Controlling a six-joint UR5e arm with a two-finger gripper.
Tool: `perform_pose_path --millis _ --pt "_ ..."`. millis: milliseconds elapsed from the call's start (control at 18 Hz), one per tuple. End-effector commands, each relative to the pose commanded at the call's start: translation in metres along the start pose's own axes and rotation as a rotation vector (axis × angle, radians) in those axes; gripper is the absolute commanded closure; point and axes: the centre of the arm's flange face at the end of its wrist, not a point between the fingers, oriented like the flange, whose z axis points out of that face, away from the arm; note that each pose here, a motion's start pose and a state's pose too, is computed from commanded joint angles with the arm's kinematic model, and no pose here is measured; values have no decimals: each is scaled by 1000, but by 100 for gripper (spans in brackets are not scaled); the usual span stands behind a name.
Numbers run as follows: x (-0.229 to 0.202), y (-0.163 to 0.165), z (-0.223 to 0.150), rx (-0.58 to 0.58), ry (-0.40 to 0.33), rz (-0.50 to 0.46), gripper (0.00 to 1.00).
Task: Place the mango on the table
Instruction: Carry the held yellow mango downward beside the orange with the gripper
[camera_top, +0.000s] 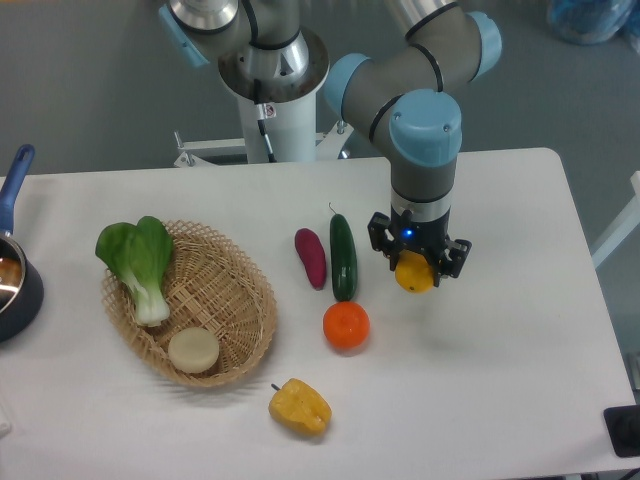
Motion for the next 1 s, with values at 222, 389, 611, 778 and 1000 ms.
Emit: perform_pose_path --millis 222,389,611,778,1000 --pt "-2 -1 11 -9 13 -6 82" --pt "-2 0 33 -64 27 -12 82" --pt "-1 -2 62 -94 63 -11 81" --pt "0 -11 66 -92 62 -33 81" --pt "-9 -31 78 -89 54 -84 79"
